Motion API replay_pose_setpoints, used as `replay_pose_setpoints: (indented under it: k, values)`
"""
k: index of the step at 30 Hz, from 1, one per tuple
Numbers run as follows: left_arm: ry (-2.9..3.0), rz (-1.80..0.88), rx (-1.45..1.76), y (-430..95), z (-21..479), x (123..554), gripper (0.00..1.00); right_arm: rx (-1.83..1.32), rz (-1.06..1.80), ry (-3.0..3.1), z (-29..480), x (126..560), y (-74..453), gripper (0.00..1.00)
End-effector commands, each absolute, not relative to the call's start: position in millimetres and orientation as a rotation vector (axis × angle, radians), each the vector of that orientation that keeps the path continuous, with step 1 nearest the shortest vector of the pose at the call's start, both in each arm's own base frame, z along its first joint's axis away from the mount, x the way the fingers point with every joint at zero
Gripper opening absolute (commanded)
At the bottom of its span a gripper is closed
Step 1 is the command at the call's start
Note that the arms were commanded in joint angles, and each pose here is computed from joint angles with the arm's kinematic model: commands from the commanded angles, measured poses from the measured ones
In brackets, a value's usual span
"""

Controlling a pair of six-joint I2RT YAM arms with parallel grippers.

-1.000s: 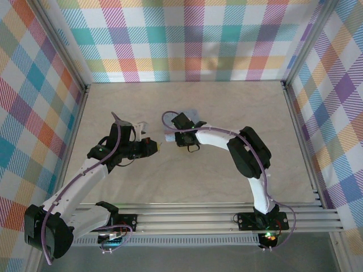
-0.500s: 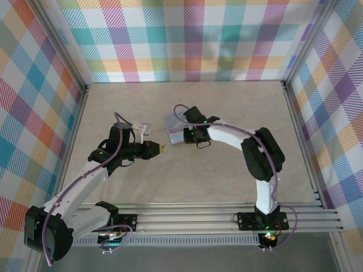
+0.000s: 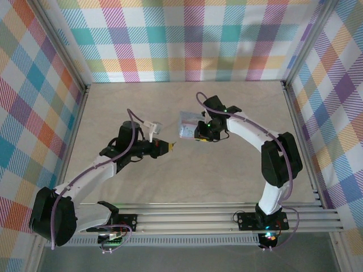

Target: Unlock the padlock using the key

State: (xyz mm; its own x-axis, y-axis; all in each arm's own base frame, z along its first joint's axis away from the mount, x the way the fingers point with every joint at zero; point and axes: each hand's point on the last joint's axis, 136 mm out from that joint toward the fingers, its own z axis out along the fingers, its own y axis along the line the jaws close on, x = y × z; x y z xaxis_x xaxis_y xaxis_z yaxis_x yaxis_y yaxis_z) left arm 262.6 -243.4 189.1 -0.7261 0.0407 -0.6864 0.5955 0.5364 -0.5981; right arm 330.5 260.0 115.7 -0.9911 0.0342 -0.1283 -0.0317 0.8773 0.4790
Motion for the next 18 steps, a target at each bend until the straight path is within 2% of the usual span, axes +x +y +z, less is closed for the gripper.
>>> replay_pose_setpoints:
  k: [1, 10, 18]
  values:
    - [2.008, -1.175, 0.6, -253.9, 199.0, 263.8, 0.0, -0.04, 0.91, 2.946, 150.8, 321.1, 277.3, 0.0]
    - [1.922, -1.215, 0.682, -273.0, 184.2, 269.6, 0.0, -0.046, 1.024, 3.054, 175.1, 320.5, 289.1, 0.0]
    - [1.897, -1.221, 0.602, -281.3, 176.2, 294.3, 0.0, -0.034, 1.043, 3.092, 173.5, 321.2, 292.1, 0.0]
